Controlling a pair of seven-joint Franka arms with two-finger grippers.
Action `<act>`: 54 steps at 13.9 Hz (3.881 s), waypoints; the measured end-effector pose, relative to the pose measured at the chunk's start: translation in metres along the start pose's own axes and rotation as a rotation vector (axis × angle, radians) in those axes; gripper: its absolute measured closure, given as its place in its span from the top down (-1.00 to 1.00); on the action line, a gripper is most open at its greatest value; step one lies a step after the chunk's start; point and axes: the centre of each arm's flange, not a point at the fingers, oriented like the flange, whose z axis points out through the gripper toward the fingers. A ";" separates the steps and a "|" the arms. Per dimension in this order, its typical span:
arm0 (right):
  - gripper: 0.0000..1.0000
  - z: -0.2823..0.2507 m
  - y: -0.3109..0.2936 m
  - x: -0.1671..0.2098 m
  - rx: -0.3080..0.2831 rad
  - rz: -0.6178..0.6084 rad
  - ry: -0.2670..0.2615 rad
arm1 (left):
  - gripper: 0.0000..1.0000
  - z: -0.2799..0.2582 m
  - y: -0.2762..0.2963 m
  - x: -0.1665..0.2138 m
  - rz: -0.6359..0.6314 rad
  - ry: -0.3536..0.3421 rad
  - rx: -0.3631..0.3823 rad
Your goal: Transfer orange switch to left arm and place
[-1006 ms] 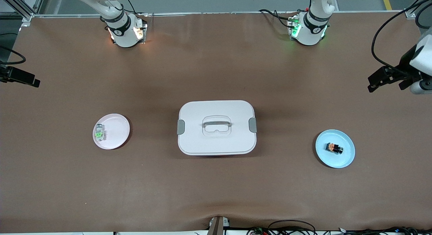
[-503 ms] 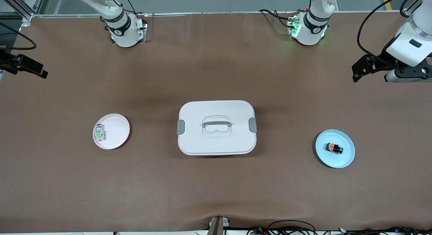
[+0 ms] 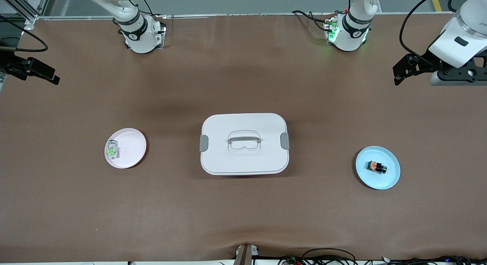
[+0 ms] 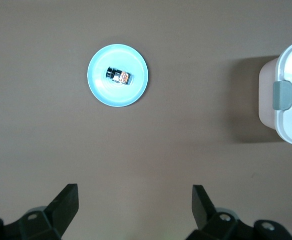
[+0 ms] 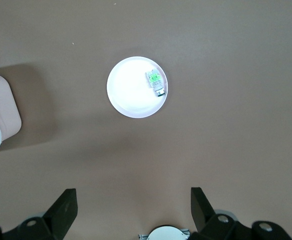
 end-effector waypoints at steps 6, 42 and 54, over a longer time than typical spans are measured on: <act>1.00 -0.005 0.001 -0.006 0.008 -0.001 0.055 | 1.00 -0.003 -0.004 0.001 -0.008 0.006 0.000; 1.00 -0.032 0.005 -0.020 0.016 0.003 0.115 | 1.00 -0.020 -0.020 -0.001 -0.027 0.040 -0.002; 1.00 -0.033 0.005 -0.020 0.016 0.003 0.115 | 1.00 -0.019 -0.023 -0.002 -0.033 0.029 -0.002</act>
